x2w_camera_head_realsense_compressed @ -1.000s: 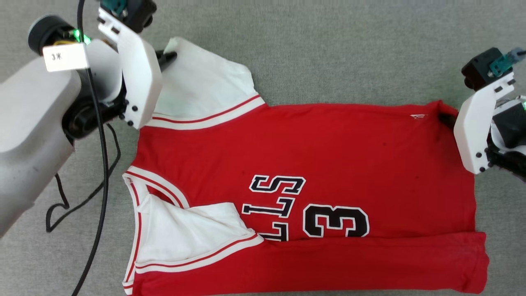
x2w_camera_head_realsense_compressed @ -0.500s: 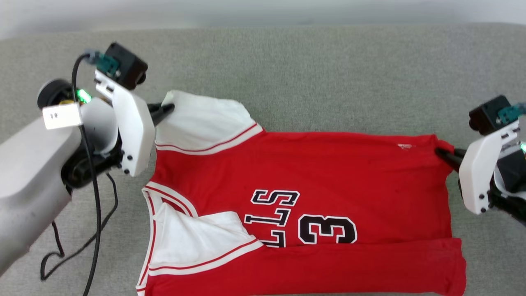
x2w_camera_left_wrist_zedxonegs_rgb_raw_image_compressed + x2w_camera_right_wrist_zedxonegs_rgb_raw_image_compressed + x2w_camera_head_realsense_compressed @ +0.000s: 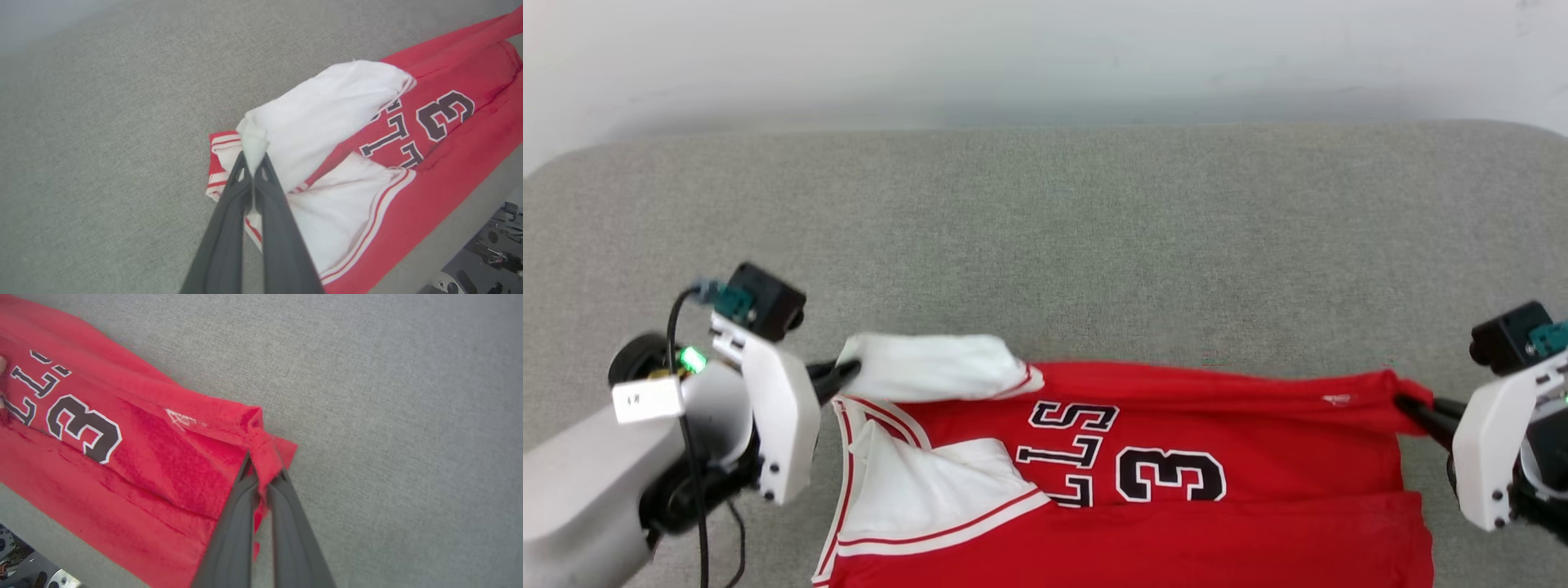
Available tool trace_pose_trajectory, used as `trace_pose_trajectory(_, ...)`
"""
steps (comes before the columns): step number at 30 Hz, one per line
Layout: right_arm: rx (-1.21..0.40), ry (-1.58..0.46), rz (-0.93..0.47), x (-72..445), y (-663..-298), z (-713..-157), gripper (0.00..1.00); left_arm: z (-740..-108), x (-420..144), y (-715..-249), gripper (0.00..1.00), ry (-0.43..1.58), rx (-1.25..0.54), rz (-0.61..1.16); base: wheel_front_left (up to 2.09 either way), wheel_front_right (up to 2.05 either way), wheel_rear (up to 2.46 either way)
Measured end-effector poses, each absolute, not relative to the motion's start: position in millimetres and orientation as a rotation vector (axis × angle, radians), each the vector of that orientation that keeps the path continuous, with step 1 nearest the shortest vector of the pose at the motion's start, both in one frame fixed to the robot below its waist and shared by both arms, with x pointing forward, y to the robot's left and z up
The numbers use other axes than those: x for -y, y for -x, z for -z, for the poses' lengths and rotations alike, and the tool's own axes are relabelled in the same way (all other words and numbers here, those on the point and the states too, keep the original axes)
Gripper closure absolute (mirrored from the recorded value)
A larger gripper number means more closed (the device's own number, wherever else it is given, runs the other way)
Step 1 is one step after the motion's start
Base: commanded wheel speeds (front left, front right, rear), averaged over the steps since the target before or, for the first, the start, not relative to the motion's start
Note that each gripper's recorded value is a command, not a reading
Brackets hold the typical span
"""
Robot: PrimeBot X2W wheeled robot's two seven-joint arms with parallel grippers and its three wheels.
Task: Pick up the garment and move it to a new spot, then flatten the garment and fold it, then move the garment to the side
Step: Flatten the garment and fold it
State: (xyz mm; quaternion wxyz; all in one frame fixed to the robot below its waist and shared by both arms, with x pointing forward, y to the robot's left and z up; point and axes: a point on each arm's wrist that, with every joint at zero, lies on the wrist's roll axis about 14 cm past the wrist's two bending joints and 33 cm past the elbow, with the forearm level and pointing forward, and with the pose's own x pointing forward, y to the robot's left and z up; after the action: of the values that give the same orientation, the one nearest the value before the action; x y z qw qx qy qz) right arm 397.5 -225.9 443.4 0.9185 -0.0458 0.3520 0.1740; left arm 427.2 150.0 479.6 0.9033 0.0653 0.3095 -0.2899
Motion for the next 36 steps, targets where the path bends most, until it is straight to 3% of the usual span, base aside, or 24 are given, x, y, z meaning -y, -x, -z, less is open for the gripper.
trace_pose_trajectory(15, -0.800, 0.016, -0.362, 219.2, -341.3, -418.0, 1.00, -428.0, -164.8, -346.0, 1.00, -0.003, -0.785, 0.521, 0.00, 0.00, 0.00)
trace_pose_trajectory(22, -0.926, -0.023, -0.342, 216.1, -321.2, -381.9, 1.00, -386.0, -165.0, -334.6, 1.00, 0.066, -0.900, 0.486, 0.00, 0.00, 0.00)
trace_pose_trajectory(28, -0.940, -0.042, -0.335, 212.6, -318.5, -372.0, 1.00, -375.9, -163.4, -335.4, 1.00, 0.093, -0.913, 0.477, 0.00, 0.00, 0.00)
trace_pose_trajectory(29, -0.931, -0.047, -0.331, 212.6, -319.4, -372.3, 0.72, -375.6, -162.5, -335.5, 0.84, 0.097, -0.908, 0.477, 0.00, 0.00, 0.00)
trace_pose_trajectory(30, -0.922, -0.050, -0.329, 212.7, -320.2, -373.0, 0.51, -376.0, -162.4, -336.2, 0.20, 0.101, -0.898, 0.472, 0.00, 0.00, 0.00)
trace_pose_trajectory(31, -0.913, -0.052, -0.329, 212.2, -320.9, -374.2, 0.04, -377.2, -163.3, -337.6, 0.00, 0.104, -0.882, 0.462, 0.00, 0.00, 0.00)
trace_pose_trajectory(32, -0.902, -0.055, -0.328, 211.9, -321.9, -376.1, 0.00, -378.6, -164.0, -338.7, 0.00, 0.105, -0.864, 0.454, 0.00, 0.00, 0.00)
trace_pose_trajectory(36, -0.812, -0.066, -0.324, 211.7, -332.0, -395.1, 0.00, -395.1, -167.1, -348.1, 0.00, 0.109, -0.751, 0.416, 0.00, 0.00, 0.00)
